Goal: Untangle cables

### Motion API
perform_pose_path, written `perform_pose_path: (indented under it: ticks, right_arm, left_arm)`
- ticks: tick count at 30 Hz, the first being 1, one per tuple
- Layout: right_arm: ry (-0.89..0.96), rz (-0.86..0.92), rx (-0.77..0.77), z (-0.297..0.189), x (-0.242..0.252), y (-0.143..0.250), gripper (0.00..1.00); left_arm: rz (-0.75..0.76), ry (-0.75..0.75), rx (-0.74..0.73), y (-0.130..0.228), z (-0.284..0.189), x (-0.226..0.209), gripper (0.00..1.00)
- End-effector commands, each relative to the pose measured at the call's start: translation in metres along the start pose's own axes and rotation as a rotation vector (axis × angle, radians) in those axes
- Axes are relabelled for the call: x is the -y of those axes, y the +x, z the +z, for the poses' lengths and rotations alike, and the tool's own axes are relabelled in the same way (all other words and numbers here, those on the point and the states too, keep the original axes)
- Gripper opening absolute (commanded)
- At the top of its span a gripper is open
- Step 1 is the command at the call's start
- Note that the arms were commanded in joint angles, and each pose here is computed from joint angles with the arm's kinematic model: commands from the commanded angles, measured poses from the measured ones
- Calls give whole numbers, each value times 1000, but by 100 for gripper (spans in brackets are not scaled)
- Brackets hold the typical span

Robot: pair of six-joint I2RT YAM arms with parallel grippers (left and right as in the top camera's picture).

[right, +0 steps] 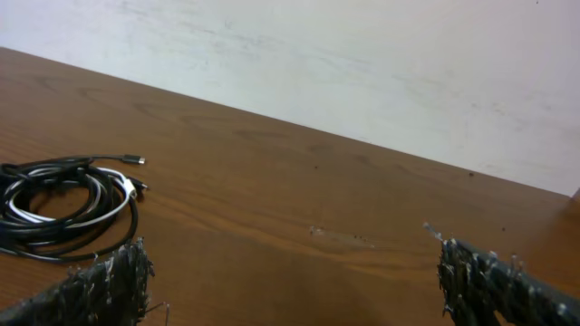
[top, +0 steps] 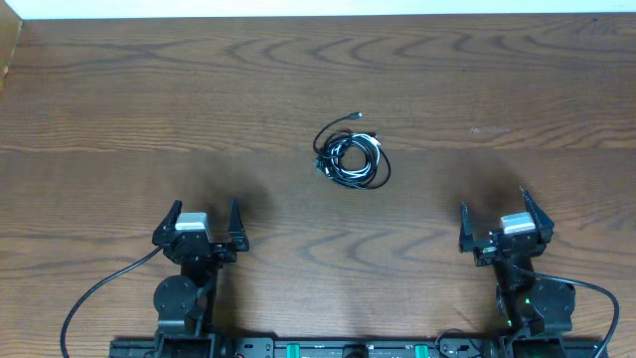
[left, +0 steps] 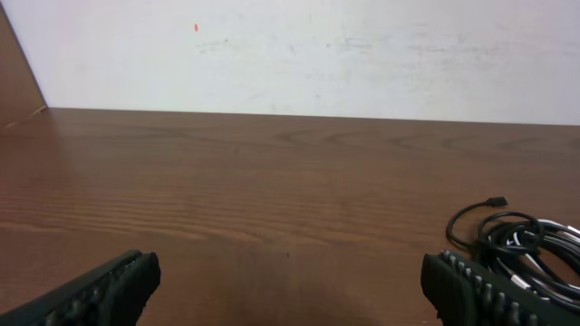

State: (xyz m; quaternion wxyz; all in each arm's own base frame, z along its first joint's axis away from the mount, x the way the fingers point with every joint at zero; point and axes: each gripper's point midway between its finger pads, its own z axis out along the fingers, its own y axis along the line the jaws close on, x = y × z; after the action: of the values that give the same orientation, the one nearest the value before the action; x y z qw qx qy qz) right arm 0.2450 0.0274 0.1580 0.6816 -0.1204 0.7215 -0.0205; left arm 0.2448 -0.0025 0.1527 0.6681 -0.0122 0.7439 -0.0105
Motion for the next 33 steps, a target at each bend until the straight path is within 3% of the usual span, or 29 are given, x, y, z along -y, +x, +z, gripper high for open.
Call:
perform_pose_path:
  ticks: [1, 33]
  right_arm:
    - [5, 2, -2, 0, 1, 1, 99]
    - [5, 2, -2, 0, 1, 1, 99]
  left_arm:
    - [17, -22, -50, 17, 1, -4, 98]
    - [17, -22, -50, 17, 1, -4, 98]
